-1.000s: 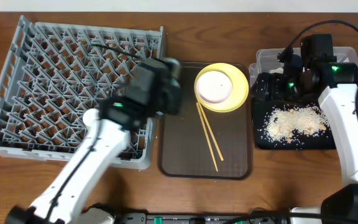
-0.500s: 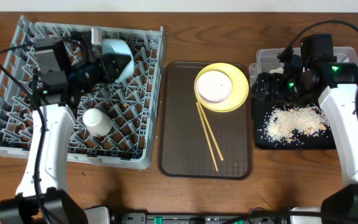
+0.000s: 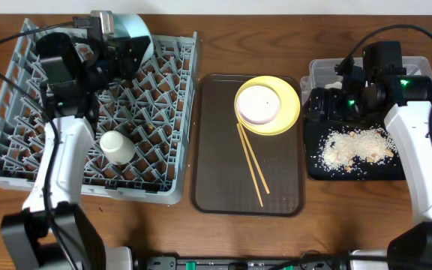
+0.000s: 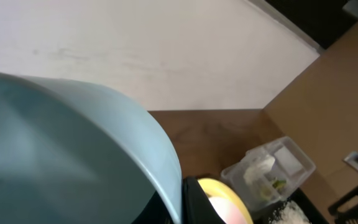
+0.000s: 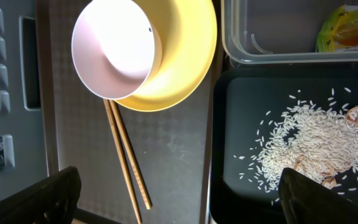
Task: Sort waste into correct bins and load items into the dishwasher
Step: 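Carry the blue bowl into the dish rack and release it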
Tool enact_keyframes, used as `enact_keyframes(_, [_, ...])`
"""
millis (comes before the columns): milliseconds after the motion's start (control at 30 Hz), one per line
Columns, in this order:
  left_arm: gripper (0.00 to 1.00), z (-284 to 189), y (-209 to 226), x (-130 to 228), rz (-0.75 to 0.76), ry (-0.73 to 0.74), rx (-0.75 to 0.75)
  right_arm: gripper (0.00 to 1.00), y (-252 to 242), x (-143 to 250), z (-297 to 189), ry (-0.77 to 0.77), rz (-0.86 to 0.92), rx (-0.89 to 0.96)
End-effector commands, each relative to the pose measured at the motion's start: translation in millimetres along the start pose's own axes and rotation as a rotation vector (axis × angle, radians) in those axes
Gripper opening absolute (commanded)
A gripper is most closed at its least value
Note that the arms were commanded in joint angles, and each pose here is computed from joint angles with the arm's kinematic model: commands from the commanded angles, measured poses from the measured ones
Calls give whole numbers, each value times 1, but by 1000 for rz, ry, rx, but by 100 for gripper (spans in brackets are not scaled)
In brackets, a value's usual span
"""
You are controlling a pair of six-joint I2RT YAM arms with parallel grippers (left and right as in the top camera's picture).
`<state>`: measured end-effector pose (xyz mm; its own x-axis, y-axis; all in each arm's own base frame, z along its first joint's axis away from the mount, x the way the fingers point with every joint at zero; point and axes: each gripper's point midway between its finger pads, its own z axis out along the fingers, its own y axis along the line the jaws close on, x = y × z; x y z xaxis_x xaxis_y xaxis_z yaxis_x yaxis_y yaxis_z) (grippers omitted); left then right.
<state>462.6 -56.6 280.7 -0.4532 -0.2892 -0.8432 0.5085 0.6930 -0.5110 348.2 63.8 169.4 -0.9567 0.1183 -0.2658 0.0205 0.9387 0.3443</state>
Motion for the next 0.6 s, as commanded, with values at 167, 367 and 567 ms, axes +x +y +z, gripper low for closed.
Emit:
enact_keyframes(167, [8,25,49,17,-222,-5,55,99,0,-2,-12,-22,16,-3])
enact_keyframes(367, [8,31,75,42,-315,35,51,99,0,-2,-12,-21,16,-3])
enact_keyframes(567, [8,33,88,55,-352,55,37,99,0,-2,-12,-21,17,-3])
